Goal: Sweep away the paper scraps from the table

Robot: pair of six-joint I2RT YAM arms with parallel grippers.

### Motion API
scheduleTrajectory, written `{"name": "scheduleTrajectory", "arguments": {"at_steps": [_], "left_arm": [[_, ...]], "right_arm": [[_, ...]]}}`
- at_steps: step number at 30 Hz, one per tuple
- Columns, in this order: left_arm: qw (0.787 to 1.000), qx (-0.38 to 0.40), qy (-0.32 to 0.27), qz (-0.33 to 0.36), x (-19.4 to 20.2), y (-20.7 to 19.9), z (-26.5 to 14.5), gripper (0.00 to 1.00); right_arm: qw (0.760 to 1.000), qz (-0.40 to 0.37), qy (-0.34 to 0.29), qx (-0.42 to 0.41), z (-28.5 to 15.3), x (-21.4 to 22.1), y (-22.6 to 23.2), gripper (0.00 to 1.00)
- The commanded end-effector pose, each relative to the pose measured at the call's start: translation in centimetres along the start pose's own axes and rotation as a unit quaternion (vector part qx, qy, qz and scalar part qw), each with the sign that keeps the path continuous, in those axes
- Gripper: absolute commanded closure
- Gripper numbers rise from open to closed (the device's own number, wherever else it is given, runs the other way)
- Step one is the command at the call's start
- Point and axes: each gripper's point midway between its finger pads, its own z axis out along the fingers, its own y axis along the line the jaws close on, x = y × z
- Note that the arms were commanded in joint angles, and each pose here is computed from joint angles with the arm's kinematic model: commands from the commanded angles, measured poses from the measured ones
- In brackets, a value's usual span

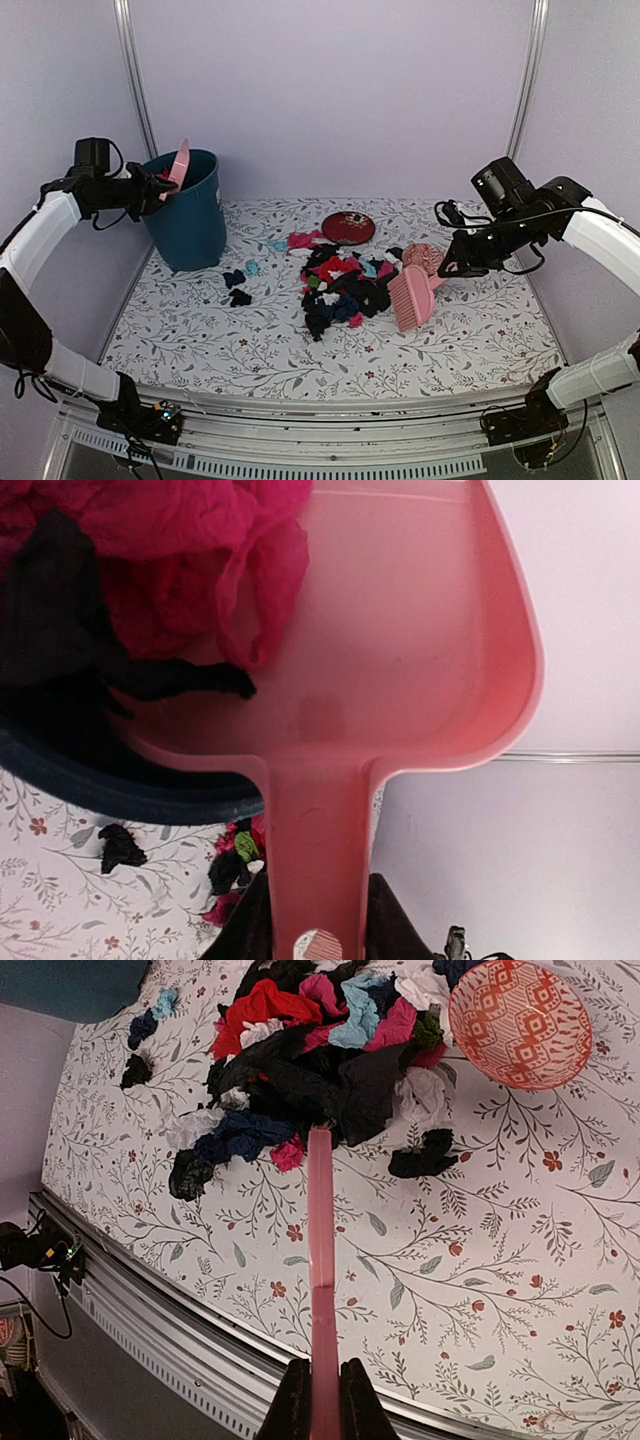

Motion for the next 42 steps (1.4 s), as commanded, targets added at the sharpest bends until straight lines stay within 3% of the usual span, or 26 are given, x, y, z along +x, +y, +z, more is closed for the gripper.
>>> {"name": "scheduleTrajectory", "arguments": {"at_steps": [1, 6, 9, 18, 22, 26, 31, 35, 42], "left_arm": [[0.995, 0.091, 0.011, -0.048, -0.2, -2.5, -0.5, 0.79], [0.99, 0.115, 0.011, -0.084, -0.1, 0.0, 0.1, 0.79], [0.986, 0.15, 0.003, -0.079, 0.2, -1.1, -0.4, 0.79], [0.985, 0.17, -0.029, -0.013, -1.1, -4.2, -2.5, 0.79], [0.987, 0.152, -0.032, 0.032, 0.3, -5.8, -3.4, 0.79], [0.987, 0.129, -0.019, 0.096, 4.1, -6.9, -3.6, 0.79], [0.977, 0.086, 0.052, 0.186, 12.1, -6.3, -2.0, 0.79], [0.961, 0.016, 0.128, 0.244, 19.3, -2.3, -0.8, 0.8], [0.927, -0.077, 0.25, 0.268, 28.1, 5.2, -2.4, 0.8]], "right_arm": [[1.0, -0.002, -0.023, -0.017, -0.6, -0.7, 0.6, 0.98], [1.0, -0.005, -0.023, -0.019, -0.5, -1.4, 1.0, 0.98], [0.999, -0.008, -0.026, -0.018, -0.7, -1.9, 1.1, 0.98], [0.999, -0.019, -0.038, -0.007, -0.9, -3.4, 1.2, 0.98], [0.998, -0.004, -0.05, 0.026, -1.2, -4.9, 0.3, 0.98], [0.998, -0.009, -0.057, 0.034, -0.9, -6.6, 0.5, 0.98], [0.998, -0.022, -0.047, 0.024, 0.3, -7.9, 1.3, 0.98], [0.998, -0.04, -0.04, 0.025, 1.2, -8.8, 1.5, 0.98], [0.993, -0.079, -0.028, 0.083, 2.5, -10.0, 1.1, 0.98]]}}
